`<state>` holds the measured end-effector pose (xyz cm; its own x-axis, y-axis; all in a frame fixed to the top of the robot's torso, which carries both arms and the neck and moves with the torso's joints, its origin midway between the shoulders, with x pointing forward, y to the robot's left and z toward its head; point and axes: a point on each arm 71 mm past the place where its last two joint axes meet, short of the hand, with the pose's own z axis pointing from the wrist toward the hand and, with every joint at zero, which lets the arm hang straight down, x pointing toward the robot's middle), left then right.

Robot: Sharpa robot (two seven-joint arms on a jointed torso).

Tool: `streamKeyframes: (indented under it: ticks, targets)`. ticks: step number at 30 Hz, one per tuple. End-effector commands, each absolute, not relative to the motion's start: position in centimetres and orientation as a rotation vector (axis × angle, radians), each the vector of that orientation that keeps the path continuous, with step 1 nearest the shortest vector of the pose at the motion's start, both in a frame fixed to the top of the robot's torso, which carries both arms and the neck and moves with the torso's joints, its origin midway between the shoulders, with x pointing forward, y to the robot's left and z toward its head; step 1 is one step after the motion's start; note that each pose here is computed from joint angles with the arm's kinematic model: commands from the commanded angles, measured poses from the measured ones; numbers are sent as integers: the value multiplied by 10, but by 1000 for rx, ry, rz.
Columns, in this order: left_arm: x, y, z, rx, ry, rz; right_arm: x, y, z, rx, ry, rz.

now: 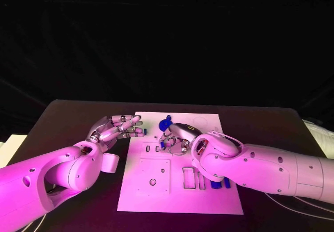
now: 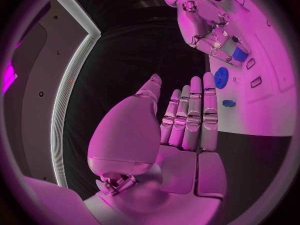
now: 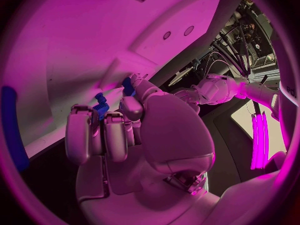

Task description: Assemble the parts on the task board

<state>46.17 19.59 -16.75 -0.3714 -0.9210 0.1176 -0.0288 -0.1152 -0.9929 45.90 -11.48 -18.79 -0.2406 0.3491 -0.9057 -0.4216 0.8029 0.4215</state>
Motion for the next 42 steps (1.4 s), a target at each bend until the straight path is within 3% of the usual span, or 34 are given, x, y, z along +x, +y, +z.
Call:
streamKeyframes:
  ticks: [1,42]
  targets:
    - [461,194,-166,-1091,1430,-1599,457,-113,-190,-91,1682,698]
    - [461,195,-167,-1098,1443,-1594,454,-115,-192,-146,1687,655]
